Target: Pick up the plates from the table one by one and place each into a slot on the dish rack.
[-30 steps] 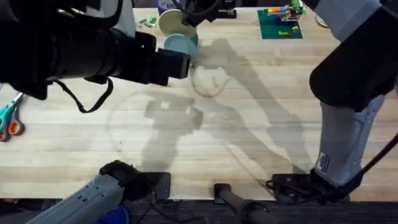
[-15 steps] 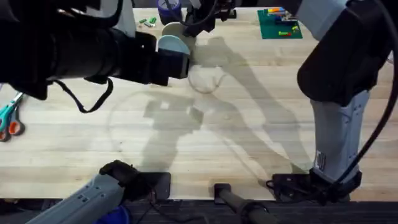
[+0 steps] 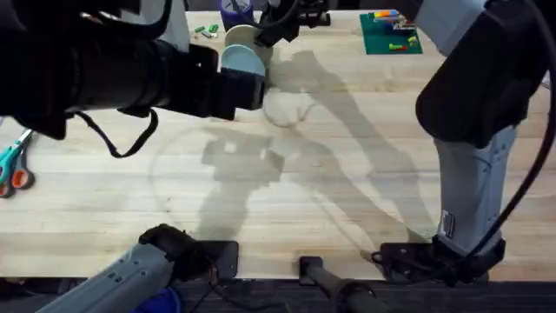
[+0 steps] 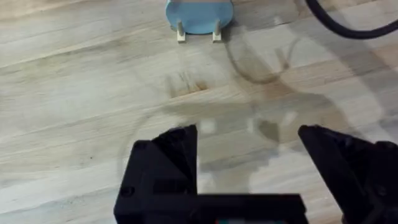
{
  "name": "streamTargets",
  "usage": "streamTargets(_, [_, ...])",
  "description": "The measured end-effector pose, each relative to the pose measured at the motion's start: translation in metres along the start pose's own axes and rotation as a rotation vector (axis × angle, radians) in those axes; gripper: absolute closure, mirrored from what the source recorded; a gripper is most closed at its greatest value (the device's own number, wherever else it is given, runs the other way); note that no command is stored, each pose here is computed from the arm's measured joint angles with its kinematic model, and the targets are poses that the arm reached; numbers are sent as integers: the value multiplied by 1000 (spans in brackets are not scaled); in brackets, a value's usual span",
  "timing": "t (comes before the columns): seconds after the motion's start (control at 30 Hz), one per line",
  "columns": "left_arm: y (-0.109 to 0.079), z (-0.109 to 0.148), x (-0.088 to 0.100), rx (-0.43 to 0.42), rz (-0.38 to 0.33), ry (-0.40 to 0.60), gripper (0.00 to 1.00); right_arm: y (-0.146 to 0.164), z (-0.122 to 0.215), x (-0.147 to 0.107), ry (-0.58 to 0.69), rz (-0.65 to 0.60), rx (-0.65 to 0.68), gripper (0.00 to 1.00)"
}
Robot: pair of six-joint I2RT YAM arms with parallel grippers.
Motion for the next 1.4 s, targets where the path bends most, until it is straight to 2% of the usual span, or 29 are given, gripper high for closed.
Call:
streamTargets(0.2, [0,0,0,0,0,0,7,-2,13,7,12,-20,-23,973])
streamTargets(0.43, [0,0,0,0,0,0,7,-11,36,32,-42,6,-82,973])
streamTargets(0.73, [0,0,0,0,0,0,8,-12,35,31,-6,-11,-120,973])
streamTargets(1.4, [0,0,0,3,0,0,7,-3,37,30,17,-35,-106,973])
Point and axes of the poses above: each hand's point on the last joint's axis, 136 mm out from that joint toward the fingers, its own z axis back along the fingers, its own y axis along the line the jaws close on, x = y × z, the point moved 2 cm from there along z, back along the fingers, and after that the axes turned 7 degrees about -z, right-handed, at the moved point
